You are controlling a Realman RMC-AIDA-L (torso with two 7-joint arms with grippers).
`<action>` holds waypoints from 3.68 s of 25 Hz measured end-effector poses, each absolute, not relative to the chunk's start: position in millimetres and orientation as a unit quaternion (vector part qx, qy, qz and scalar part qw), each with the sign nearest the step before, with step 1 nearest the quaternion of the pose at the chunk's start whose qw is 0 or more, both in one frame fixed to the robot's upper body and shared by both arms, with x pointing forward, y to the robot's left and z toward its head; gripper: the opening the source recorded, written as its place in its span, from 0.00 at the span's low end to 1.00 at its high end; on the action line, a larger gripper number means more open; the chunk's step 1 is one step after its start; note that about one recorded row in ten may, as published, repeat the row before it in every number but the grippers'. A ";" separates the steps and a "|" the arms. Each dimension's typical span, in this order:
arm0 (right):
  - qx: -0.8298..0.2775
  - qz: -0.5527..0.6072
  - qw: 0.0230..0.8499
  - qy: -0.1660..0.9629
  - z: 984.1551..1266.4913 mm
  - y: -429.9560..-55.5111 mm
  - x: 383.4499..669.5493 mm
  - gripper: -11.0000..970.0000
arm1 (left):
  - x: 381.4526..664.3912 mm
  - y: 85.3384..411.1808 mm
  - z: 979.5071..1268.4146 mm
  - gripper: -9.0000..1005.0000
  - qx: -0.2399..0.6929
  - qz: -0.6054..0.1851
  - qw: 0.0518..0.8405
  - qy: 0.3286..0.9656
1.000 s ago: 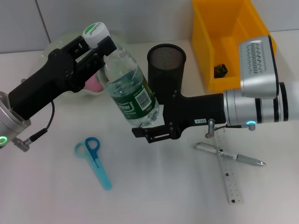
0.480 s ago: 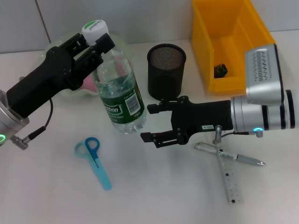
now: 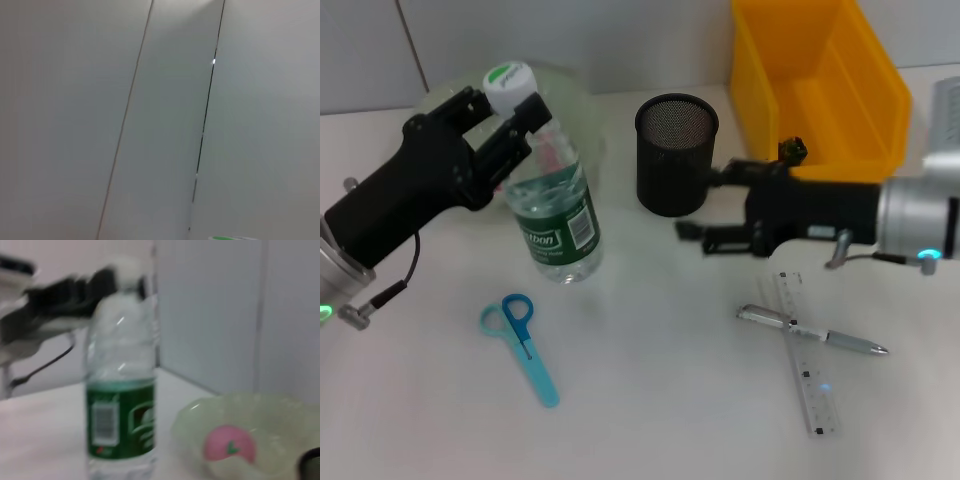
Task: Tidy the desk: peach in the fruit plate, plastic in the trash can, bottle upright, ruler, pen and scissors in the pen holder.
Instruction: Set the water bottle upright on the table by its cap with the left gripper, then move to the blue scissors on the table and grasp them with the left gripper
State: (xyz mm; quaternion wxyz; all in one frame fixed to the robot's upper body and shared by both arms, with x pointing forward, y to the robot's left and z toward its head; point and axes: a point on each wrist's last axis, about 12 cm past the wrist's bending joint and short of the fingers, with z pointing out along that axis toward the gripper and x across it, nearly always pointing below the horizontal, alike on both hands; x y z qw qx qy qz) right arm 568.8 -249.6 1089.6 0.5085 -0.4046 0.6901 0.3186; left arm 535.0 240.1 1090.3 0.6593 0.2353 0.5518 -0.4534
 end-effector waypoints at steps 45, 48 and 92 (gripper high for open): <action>-0.317 0.323 0.594 0.666 1107.8 -267.5 574.6 0.83 | 536.8 236.7 1041.6 0.45 0.208 -0.253 0.695 0.640; -0.316 0.322 0.594 0.666 1107.9 -267.8 574.6 0.83 | 536.9 235.9 1041.5 0.45 0.213 -0.252 0.694 0.640; -0.414 0.390 0.415 0.710 1133.7 -273.7 561.1 0.83 | 508.9 282.1 1075.3 0.81 0.272 -0.444 0.513 0.683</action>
